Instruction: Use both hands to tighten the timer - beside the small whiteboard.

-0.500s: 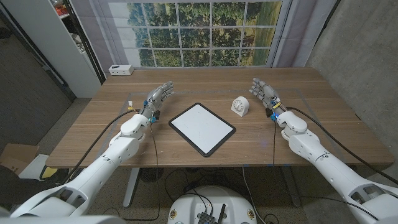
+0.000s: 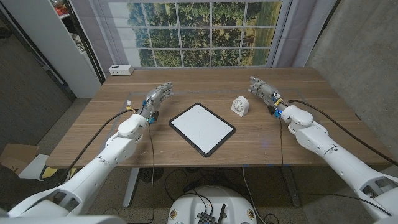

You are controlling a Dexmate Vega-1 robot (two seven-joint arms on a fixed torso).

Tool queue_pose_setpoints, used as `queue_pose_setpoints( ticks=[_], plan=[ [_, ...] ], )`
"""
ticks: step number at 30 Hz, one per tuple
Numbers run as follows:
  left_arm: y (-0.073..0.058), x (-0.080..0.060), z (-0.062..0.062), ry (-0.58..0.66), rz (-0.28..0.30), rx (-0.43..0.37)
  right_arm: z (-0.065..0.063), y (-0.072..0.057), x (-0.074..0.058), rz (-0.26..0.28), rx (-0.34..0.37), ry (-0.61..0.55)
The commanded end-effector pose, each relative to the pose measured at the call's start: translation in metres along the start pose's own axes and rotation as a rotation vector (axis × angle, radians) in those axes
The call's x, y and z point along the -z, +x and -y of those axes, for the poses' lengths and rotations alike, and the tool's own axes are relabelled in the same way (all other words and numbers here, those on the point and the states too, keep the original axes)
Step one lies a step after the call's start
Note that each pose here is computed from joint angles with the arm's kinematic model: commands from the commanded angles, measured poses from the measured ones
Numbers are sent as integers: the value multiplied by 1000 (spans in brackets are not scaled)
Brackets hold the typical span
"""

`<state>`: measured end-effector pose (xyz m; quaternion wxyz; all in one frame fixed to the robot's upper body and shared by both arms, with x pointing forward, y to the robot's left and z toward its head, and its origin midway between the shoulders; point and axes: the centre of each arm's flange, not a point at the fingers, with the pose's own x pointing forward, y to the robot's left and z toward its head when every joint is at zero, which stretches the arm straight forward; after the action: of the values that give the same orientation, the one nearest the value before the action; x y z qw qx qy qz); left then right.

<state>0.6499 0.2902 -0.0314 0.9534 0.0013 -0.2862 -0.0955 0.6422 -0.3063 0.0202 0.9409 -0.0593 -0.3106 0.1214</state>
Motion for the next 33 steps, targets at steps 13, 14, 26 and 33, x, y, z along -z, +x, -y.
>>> queue_pose_setpoints(
  ticks=[13, 14, 26, 33],
  plan=[
    [-17, -10, -2, 65, 6, 28, -19, 24, -49, -316, -630, -702],
    [-17, -10, -1, 66, 6, 29, -21, 25, -52, -324, -652, -736],
    [-13, -12, 1, 77, 10, 42, -48, 43, -79, -394, -884, -1158],
    [-10, -12, 1, 76, 13, 41, -57, 52, -82, -417, -931, -1331]
  ],
)
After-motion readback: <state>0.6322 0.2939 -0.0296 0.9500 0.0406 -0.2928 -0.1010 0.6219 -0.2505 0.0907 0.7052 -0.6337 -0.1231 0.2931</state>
